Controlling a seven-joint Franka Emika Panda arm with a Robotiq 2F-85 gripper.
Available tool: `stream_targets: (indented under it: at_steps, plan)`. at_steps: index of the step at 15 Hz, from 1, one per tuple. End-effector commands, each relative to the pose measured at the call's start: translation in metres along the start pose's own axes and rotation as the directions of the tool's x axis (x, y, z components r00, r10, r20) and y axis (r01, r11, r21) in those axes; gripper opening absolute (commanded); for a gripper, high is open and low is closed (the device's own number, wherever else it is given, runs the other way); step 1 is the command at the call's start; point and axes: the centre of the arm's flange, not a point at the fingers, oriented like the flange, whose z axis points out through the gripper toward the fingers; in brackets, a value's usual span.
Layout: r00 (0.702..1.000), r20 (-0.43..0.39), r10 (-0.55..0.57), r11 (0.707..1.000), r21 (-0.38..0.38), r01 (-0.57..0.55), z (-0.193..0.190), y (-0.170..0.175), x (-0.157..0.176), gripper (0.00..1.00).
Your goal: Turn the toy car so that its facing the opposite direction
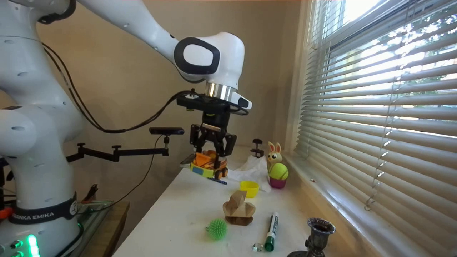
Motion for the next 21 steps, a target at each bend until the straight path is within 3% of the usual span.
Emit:
stream_targets:
  at_steps: [1,5,10,11,12,15,16,18,21]
  plan:
    - [0.983,-0.024,0.181,0.980,-0.080,-0.183,-0.003,-0.007,0.021,0.45]
    - [0.920,-0.072,0.385,0.917,-0.084,-0.390,-0.001,-0.018,0.043,0.45]
    - [0.788,-0.083,0.610,0.790,-0.002,-0.612,-0.004,-0.029,0.054,0.45]
    - [0.781,-0.083,0.620,0.784,0.005,-0.621,-0.005,-0.031,0.055,0.45]
    - [0.821,-0.072,0.567,0.821,-0.029,-0.570,0.001,-0.025,0.050,0.70]
    - [0.800,-0.074,0.595,0.801,-0.021,-0.598,0.001,-0.027,0.051,0.70]
    - [0.798,-0.074,0.598,0.799,-0.020,-0.601,0.001,-0.027,0.051,0.45]
    - [0.688,-0.101,0.719,0.686,-0.056,-0.725,-0.002,-0.024,0.056,0.45]
    - [0.561,-0.129,0.818,0.564,-0.020,-0.826,-0.007,-0.029,0.062,0.45]
